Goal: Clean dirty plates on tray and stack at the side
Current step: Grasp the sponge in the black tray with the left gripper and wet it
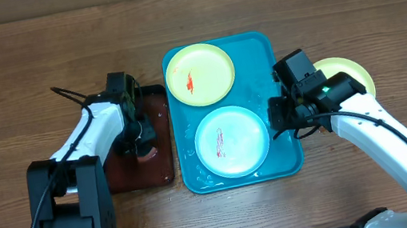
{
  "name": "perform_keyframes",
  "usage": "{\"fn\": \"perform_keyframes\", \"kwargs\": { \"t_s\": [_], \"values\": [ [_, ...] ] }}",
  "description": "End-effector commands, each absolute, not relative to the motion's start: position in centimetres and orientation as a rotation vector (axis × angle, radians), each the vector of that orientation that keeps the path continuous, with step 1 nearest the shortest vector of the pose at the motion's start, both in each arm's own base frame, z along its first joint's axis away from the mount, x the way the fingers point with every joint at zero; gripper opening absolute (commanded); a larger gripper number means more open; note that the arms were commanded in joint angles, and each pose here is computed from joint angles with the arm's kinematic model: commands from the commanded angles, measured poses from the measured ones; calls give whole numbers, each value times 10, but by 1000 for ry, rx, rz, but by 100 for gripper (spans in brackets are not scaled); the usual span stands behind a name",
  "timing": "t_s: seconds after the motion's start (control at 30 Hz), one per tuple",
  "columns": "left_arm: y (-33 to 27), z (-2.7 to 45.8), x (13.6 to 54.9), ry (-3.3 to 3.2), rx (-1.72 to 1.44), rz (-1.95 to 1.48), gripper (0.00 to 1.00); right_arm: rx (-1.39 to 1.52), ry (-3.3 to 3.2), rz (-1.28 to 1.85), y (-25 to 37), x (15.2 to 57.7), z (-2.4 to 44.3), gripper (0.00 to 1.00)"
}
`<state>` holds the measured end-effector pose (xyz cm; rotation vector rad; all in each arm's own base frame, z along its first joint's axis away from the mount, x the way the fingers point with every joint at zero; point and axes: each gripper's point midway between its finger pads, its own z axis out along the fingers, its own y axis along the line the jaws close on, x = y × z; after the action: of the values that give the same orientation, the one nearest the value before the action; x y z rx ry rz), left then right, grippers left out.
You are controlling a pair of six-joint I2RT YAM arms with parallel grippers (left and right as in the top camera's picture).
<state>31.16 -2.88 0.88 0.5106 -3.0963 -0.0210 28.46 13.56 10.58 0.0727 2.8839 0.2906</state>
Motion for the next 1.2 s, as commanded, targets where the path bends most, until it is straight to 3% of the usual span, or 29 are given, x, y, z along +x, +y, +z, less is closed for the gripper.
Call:
{"fn": "perform_keyframes", "kwargs": {
  "t_s": [0.0, 0.37, 0.8, 0.87, 0.93, 0.97, 1.17],
  "values": [
    [-32, 27, 324, -3114, 446, -16, 4, 246, 2816, 151, 115, 297, 114, 20],
    [-27, 87, 346, -3154, 373, -78, 4, 279, 2830, 119, 109, 296, 110, 33],
    [-23, 12, 326, -3169, 367, -90, 4, 276, 2851, 122, 110, 291, 109, 34],
    [-23, 8, 324, -3166, 367, -91, 16, 275, 2851, 122, 110, 291, 109, 34],
    [-23, 9, 324, -3166, 362, -91, 39, 275, 2851, 121, 110, 291, 109, 34],
    [-23, 10, 324, -3167, 352, -91, 46, 275, 2851, 121, 110, 291, 109, 34],
    [-22, 34, 337, -3177, 340, -108, 45, 275, 2851, 122, 110, 291, 109, 34]
  ]
}}
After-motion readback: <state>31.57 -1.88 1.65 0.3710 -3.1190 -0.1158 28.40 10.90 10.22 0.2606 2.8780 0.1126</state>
